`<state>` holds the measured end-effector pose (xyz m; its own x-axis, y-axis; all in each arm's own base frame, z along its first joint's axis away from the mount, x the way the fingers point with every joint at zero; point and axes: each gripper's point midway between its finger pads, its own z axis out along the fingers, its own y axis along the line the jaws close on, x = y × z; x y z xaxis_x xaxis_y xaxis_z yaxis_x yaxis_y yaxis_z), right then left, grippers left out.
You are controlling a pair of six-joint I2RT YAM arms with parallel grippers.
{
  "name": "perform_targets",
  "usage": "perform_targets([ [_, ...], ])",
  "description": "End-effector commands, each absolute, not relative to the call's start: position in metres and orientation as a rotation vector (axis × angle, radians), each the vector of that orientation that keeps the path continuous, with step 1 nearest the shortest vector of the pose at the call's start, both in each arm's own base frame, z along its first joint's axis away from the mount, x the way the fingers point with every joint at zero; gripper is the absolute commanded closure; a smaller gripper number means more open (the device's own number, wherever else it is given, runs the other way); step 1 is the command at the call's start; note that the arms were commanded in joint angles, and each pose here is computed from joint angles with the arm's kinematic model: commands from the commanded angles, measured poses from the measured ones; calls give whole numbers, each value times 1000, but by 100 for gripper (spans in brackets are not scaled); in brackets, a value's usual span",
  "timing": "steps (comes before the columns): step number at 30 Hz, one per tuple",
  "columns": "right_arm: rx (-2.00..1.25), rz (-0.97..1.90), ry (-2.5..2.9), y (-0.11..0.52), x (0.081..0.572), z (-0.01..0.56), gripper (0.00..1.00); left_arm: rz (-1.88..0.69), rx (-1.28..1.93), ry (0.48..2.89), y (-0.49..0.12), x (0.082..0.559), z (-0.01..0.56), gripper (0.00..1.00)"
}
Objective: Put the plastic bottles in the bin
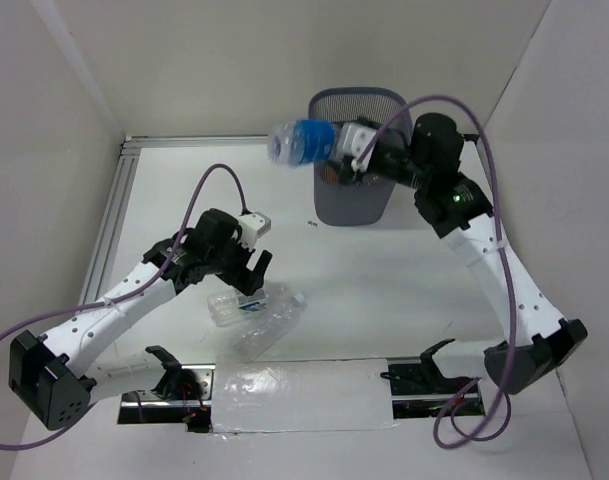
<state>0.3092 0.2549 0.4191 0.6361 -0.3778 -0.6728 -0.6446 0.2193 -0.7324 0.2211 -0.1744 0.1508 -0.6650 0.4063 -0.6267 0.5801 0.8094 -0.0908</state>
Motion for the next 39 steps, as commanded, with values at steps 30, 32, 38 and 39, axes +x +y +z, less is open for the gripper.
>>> perform_targets([
  [30, -834, 610, 1478, 124, 401, 421, 0, -187, 1246, 2543, -198, 229, 49, 4],
  [32, -877, 645, 1473, 125, 388, 414, 0, -158, 1239, 2568, -200, 235, 45, 11],
  [38, -983, 695, 1418, 127, 337, 390, 8, -30, 1048, 2472, -200, 274, 86, 59],
  [39, -1030, 665, 1380, 126, 329, 389, 24, -29, 987, 2422, -204, 289, 108, 60],
])
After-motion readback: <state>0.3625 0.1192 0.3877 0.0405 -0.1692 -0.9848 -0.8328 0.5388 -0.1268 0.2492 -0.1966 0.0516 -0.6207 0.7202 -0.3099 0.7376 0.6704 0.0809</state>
